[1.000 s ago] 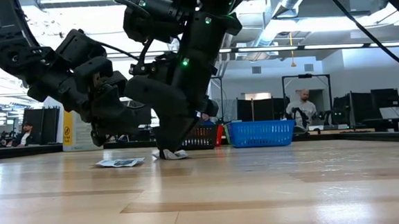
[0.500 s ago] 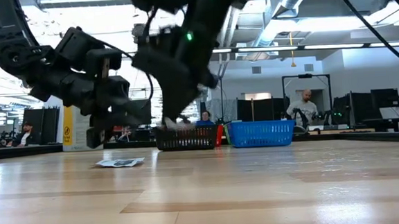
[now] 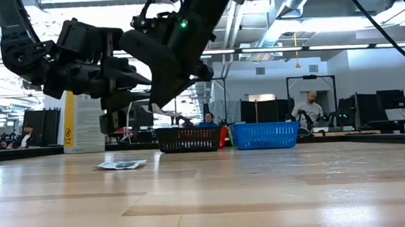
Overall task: Pick & Place First Aid Supplies
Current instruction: Put the towelette pack into the black basket
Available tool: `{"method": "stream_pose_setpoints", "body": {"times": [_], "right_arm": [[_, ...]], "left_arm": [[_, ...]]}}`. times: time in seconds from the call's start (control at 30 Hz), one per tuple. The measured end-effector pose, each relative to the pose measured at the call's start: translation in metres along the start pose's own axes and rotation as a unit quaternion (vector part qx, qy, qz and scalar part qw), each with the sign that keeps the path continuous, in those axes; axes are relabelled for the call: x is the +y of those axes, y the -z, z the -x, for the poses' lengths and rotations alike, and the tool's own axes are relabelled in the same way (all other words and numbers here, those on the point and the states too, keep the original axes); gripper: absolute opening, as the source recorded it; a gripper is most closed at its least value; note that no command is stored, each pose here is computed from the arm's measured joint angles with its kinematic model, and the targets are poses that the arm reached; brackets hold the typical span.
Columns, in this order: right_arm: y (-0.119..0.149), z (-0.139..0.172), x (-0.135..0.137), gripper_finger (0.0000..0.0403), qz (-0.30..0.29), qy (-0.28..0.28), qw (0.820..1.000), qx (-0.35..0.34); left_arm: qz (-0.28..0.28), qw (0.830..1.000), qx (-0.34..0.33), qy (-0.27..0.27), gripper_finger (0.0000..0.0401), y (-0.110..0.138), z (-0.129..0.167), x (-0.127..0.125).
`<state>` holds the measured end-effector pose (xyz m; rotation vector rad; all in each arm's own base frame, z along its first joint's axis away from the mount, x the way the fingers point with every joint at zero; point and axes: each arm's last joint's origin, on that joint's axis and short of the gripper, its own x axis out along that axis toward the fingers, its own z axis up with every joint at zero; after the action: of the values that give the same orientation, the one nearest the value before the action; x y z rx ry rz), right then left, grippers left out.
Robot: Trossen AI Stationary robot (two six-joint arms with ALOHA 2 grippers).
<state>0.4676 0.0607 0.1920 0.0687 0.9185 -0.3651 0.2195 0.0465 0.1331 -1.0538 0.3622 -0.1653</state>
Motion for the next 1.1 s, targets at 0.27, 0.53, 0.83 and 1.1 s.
{"method": "stream_pose_setpoints", "body": {"times": [0.27, 0.53, 0.83, 1.1], "right_arm": [[0.002, 0.003, 0.007, 0.0007, 0.006, 0.013, 1.0, -0.01], [0.003, 0.006, 0.011, 0.0007, 0.011, 0.03, 0.999, -0.02], [0.004, 0.007, 0.013, 0.0008, 0.013, 0.049, 0.998, -0.028], [0.002, 0.007, 0.012, 0.0008, 0.019, 0.048, 0.998, -0.033]], "left_arm": [[-0.032, 0.999, -0.003, -0.003, 0.0099, 0.0, 0.0, 0.0], [-0.081, 0.997, -0.001, -0.008, 0.0099, 0.001, 0.0, 0.002], [0.019, 0.999, 0.016, -0.039, 0.0099, 0.005, 0.001, 0.008], [0.027, 0.999, 0.023, -0.034, 0.0099, 0.009, -0.002, 0.005]]}}
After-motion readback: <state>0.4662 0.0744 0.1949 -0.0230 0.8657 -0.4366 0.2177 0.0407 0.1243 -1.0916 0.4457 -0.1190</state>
